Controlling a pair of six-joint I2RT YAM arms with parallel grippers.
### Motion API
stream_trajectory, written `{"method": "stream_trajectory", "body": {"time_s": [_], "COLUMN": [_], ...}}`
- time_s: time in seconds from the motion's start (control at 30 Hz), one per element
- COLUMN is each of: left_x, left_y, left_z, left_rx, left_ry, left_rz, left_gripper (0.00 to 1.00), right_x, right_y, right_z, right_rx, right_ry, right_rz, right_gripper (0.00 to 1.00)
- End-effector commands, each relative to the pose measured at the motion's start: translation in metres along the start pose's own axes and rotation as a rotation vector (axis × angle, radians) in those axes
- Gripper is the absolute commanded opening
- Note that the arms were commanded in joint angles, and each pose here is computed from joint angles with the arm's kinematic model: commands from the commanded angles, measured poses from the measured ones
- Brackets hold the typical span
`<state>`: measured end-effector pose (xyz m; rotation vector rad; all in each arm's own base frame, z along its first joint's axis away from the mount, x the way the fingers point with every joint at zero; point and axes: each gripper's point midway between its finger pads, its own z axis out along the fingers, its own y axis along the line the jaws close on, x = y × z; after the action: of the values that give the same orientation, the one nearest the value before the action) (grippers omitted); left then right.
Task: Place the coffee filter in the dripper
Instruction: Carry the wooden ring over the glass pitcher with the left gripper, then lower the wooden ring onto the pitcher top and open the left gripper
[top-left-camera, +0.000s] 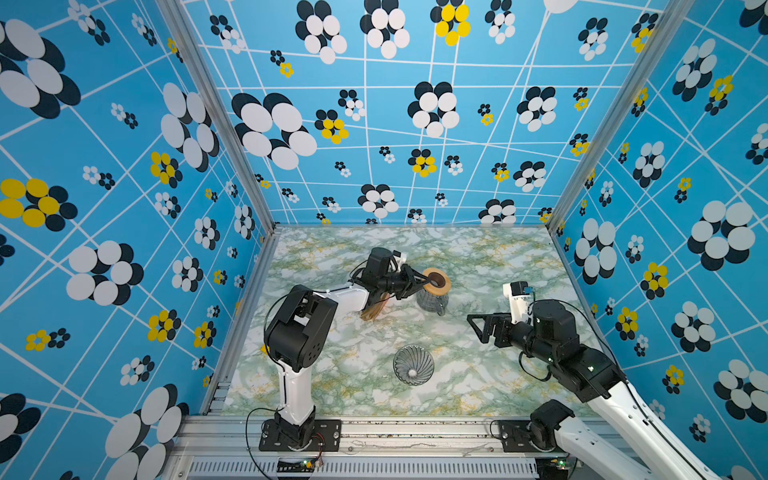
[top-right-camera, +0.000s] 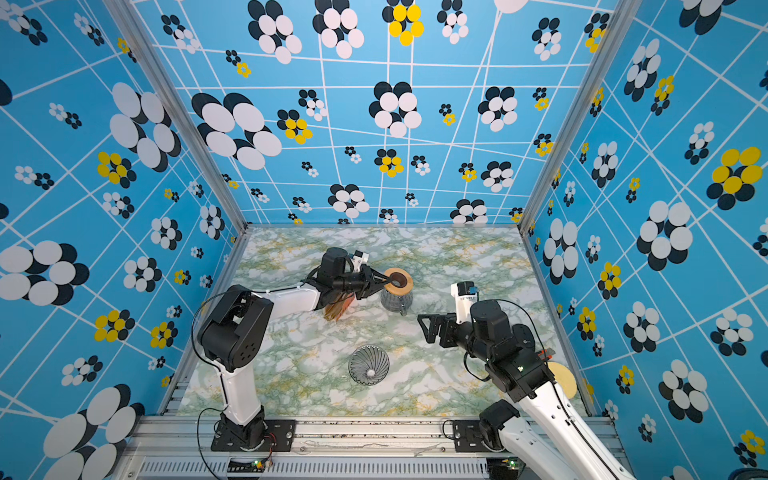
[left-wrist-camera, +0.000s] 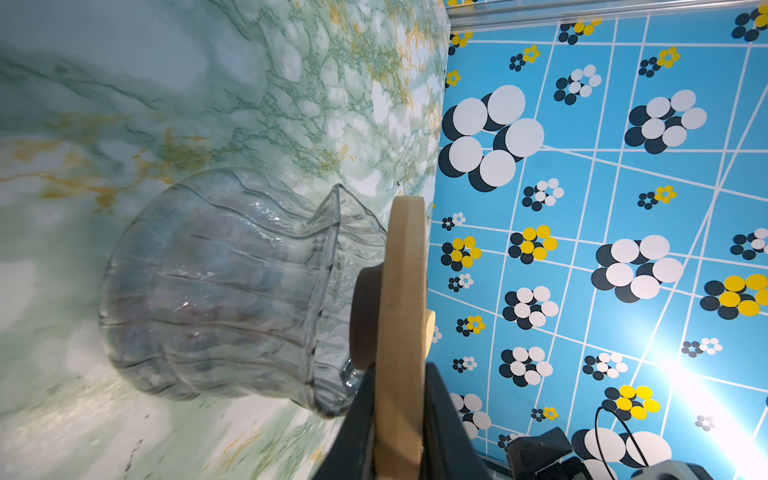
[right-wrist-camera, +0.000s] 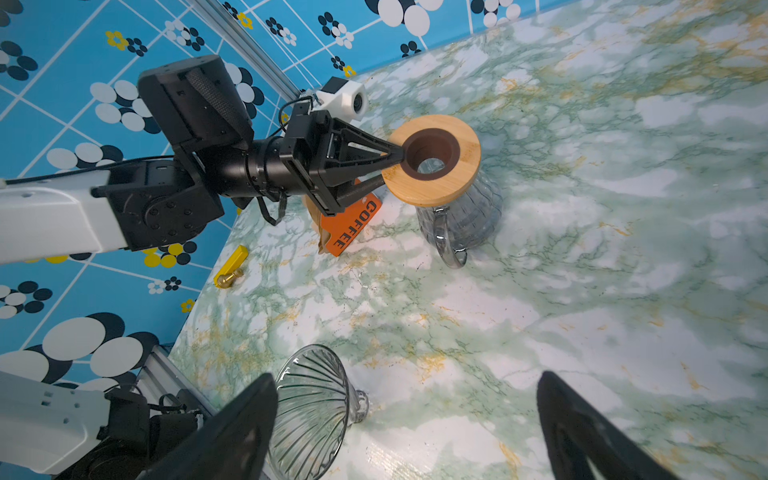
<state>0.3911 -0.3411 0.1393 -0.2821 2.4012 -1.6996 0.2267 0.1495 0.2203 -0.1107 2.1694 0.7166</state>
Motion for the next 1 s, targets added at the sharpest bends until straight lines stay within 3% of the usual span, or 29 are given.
{"method": "stream_trajectory", "body": {"time_s": [0.0,0.4,0.67,0.97], "left_x": [-0.007,-0.007,-0.008,-0.011], "left_y": [0.006,0.016,0.013,0.020], "left_z": [0.001,-0.008,-0.014,-0.037], "left_rx": [-0.025,-0.088,-0.127,-0.248], "left_ry": [-0.001,-0.003,0.011,0.000], "left_rz": [0.016,0.014,0.037,0.059], "left_gripper": [0.22,0.28,0.47,0.48], "right_x": [-0.011,-0.001,0.000,-0.001], "right_y": [0.010,0.005,0.002,-0.002], "right_z": [-0.002,-0.002,-0.002,0.003], "right_rx": [-0.033,-0.029,-0.013,0.012], "right_ry": [-0.035,-0.026,-0.019,-0.006], "right_rz": [-0.033,-0.010,-0.013,-0.020], "right_gripper": [0.98,0.98,0.98,0.97]}}
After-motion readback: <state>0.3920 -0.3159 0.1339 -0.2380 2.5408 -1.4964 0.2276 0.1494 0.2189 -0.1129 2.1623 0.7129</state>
